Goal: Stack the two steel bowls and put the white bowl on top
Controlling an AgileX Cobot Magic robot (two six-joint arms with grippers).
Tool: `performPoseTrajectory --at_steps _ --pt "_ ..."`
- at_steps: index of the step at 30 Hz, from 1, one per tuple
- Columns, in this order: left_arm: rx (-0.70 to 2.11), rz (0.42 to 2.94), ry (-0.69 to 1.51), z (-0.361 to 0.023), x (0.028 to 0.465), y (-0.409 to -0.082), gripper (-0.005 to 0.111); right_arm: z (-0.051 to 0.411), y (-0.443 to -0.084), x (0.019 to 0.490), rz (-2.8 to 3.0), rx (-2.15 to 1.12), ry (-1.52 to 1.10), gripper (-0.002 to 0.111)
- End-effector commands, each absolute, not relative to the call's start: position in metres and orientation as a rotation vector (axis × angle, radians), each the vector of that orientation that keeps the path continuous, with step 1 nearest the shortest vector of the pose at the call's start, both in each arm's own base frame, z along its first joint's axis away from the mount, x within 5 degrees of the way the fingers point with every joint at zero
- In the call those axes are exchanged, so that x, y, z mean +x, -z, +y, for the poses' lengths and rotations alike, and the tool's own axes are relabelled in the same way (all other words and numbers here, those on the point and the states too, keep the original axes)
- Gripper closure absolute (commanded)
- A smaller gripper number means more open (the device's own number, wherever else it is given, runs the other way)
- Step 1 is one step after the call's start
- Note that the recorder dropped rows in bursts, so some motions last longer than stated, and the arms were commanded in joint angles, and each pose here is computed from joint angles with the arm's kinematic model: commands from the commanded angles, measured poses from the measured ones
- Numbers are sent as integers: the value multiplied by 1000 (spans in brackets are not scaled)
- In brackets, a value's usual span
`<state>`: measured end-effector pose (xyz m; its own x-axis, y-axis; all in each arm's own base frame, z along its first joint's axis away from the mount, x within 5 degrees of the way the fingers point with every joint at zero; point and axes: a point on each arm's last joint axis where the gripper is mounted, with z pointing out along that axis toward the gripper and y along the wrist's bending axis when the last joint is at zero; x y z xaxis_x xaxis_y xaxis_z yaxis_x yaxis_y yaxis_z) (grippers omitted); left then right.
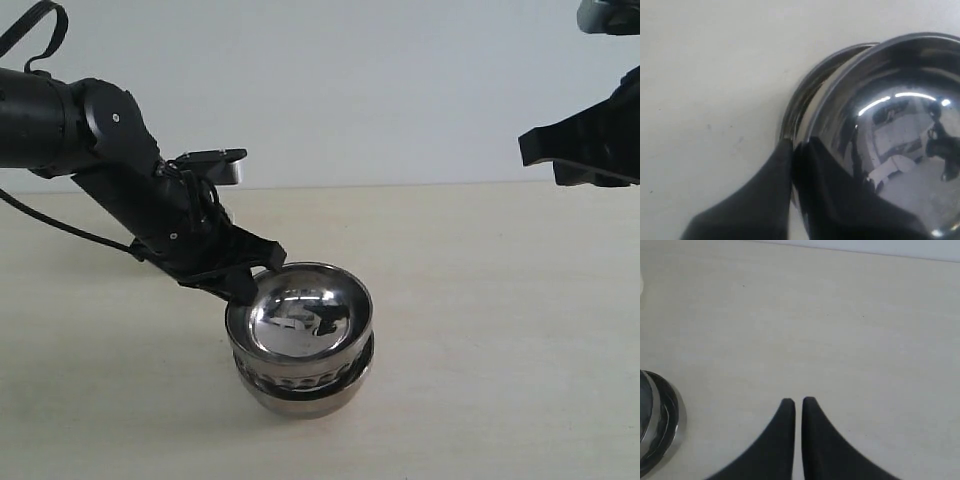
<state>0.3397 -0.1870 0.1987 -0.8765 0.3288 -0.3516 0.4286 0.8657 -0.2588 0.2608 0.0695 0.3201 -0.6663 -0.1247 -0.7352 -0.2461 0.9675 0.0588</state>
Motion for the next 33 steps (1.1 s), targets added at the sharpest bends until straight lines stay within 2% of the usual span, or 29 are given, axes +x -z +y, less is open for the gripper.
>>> performPoseTrajectory --at_steps 1,12,14,17,19,33 --pt "575 2761 484 -189 339 -198 103 67 -322 260 2296 -269 -175 108" --pt "570 2756 482 -190 340 -197 100 67 -322 259 2299 -267 -179 108" --pt "569 2752 481 -190 340 -197 90 67 -322 259 2299 -267 -179 108" --pt "569 2752 481 -190 340 -197 69 67 -322 259 2299 -267 -179 108" --pt "571 2758 482 -189 340 -197 62 67 -322 259 2299 -267 -179 108" --pt "586 2756 482 -188 337 -204 62 67 -322 259 2301 -266 -181 108"
